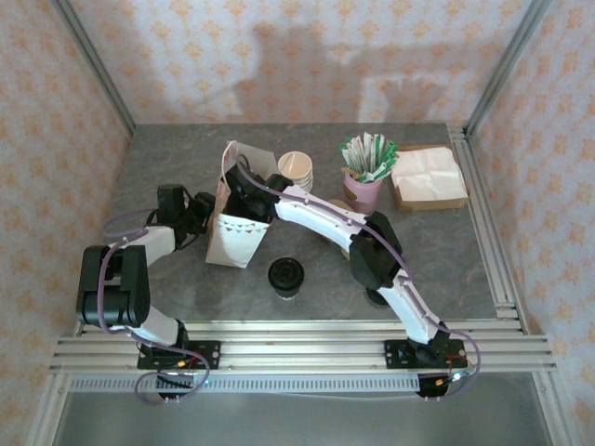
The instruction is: Pack the takeout coffee
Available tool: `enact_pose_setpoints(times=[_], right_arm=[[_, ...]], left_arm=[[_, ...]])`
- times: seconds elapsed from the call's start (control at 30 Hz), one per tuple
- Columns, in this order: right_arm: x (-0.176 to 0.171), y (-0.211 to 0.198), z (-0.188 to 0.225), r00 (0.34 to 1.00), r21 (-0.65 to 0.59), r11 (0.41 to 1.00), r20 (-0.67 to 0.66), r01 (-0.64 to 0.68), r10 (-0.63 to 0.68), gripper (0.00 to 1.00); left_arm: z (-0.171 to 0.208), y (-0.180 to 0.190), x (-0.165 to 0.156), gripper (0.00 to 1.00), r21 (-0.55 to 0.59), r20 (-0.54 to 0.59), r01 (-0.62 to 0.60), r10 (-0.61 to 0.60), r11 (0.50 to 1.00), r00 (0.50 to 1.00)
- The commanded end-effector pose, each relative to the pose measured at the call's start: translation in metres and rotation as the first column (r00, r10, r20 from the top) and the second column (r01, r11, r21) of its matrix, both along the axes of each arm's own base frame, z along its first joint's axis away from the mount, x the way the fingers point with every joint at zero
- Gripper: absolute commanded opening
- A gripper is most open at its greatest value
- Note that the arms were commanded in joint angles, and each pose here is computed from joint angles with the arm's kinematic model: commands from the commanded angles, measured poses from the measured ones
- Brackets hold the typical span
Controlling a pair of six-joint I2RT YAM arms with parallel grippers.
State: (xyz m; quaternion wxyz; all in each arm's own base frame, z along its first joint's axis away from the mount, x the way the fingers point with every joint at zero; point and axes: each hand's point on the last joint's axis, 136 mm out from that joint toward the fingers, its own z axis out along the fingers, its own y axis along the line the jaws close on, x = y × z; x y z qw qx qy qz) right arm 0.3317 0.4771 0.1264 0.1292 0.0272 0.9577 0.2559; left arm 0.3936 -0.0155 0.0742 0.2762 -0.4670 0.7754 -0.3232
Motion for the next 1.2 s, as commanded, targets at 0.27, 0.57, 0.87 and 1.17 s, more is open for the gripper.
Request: enact_pose_setpoints(times=[0.27, 0.57, 0.87, 1.17], right_arm=[[-0.005, 0.008, -0.015, 0.999, -0.006, 1.000, -0.041, -0.022, 0.021, 0.28], [-0.001, 0.017, 0.018, 1.000, 0.078, 0.997, -0.008, -0.011, 0.012, 0.30], [-0.001, 0.015, 0.023, 1.000, 0.075, 0.997, 0.007, -0.011, 0.010, 0.28], [-0.001, 0.012, 0.025, 1.000, 0.065, 0.998, 0.015, -0.015, 0.014, 0.28]], left_arm=[[0.013, -0.015, 0.005, 0.56, -0.023, 0.048, 0.036, -0.035, 0.999, 0.998], [0.017, -0.016, 0.004, 0.56, -0.010, 0.053, 0.038, -0.038, 0.999, 0.998], [0.055, -0.015, 0.007, 0.74, 0.126, 0.084, 0.139, -0.150, 0.982, 0.985], [0.169, 0.026, -0.003, 0.93, 0.360, 0.182, 0.076, -0.150, 0.930, 0.972]])
